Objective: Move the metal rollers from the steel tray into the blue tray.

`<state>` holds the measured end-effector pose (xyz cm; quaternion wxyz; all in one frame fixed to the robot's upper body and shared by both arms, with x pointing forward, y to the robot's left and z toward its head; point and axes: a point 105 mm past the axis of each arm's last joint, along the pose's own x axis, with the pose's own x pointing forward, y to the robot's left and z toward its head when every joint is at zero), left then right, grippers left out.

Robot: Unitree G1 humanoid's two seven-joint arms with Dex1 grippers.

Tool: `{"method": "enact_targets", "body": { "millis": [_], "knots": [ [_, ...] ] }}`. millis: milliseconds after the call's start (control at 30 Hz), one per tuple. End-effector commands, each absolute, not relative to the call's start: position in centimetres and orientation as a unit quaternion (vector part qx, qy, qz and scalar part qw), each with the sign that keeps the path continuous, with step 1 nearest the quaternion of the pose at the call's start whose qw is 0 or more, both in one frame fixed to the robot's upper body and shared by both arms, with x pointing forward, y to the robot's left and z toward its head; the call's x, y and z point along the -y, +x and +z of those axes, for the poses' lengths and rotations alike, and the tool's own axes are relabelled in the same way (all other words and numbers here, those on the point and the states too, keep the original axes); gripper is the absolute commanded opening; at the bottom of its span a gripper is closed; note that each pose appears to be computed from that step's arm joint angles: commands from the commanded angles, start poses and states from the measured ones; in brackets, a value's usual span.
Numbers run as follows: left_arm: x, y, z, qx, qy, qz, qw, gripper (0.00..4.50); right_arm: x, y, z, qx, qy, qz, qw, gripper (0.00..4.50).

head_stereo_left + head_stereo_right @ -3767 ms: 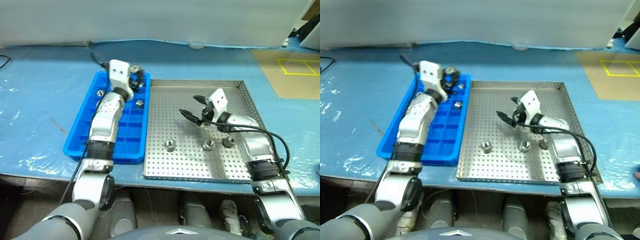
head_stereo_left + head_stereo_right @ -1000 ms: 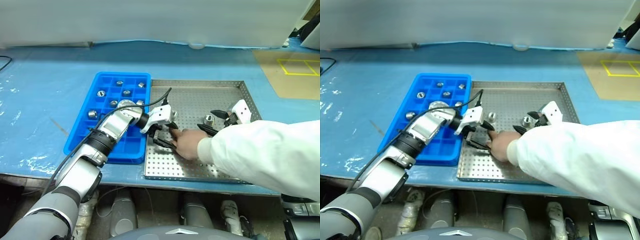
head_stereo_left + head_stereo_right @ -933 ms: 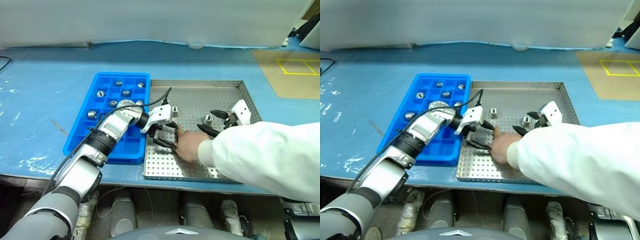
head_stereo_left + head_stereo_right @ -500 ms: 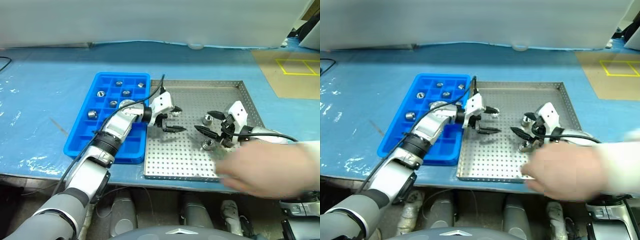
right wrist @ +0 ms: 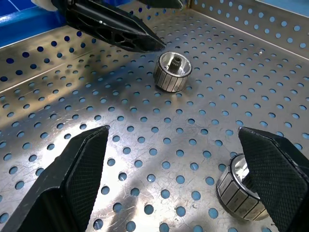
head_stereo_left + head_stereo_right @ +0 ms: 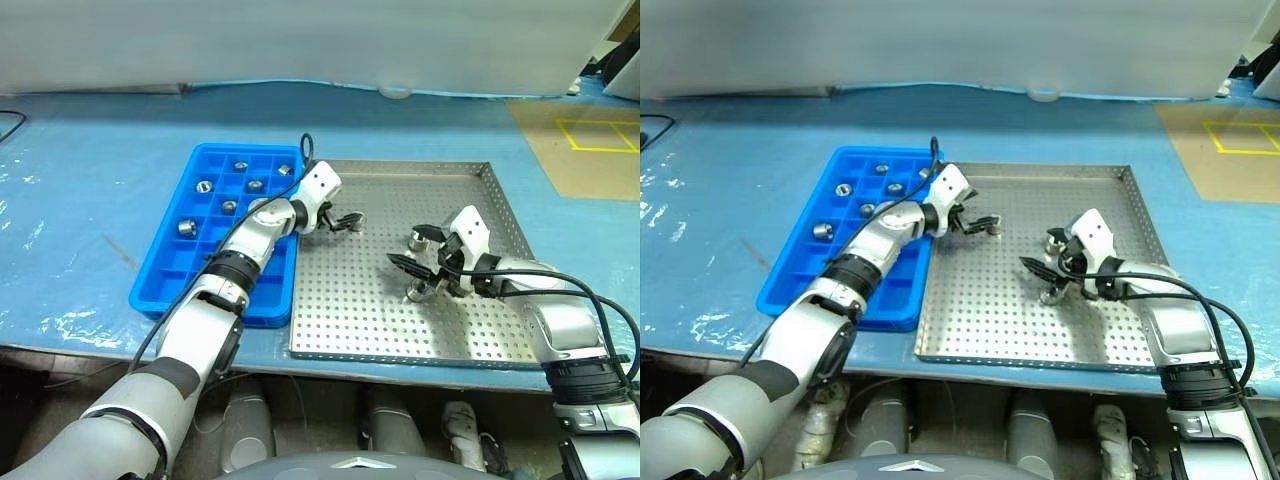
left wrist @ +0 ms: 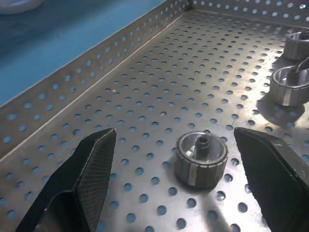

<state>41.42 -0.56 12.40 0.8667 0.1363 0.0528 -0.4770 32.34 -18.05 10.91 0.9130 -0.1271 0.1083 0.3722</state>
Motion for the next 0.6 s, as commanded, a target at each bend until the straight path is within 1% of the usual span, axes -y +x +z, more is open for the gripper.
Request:
{"method": "enact_targets", "body": {
  "millis": [33, 200, 367, 467, 600],
  "knots": [
    [0.9, 41.9, 12.8, -0.065, 0.119, -0.471, 0.872, 4.1, 18.2, 32.2, 11.5, -0.092, -0.136, 0.366, 0.916, 4.5],
    [0.7, 42.3, 11.2, -0.103, 0.14, -0.451, 0.875, 4.1, 18.2, 32.0, 11.3, -0.094, -0.136, 0.359, 0.918, 4.5],
    [1.8, 41.5, 9.5, -0.128, 0.138, -0.465, 0.865, 4.1, 18.3, 31.8, 10.9, -0.098, -0.138, 0.353, 0.92, 4.5],
    [1.7, 41.5, 9.0, -0.134, 0.133, -0.456, 0.87, 3.49, 18.3, 31.8, 10.9, -0.097, -0.138, 0.351, 0.921, 4.5],
    [1.3, 41.6, 8.8, -0.15, 0.086, -0.446, 0.878, 2.21, 18.3, 31.5, 10.4, -0.1, -0.137, 0.348, 0.922, 4.5]
  ]
}}
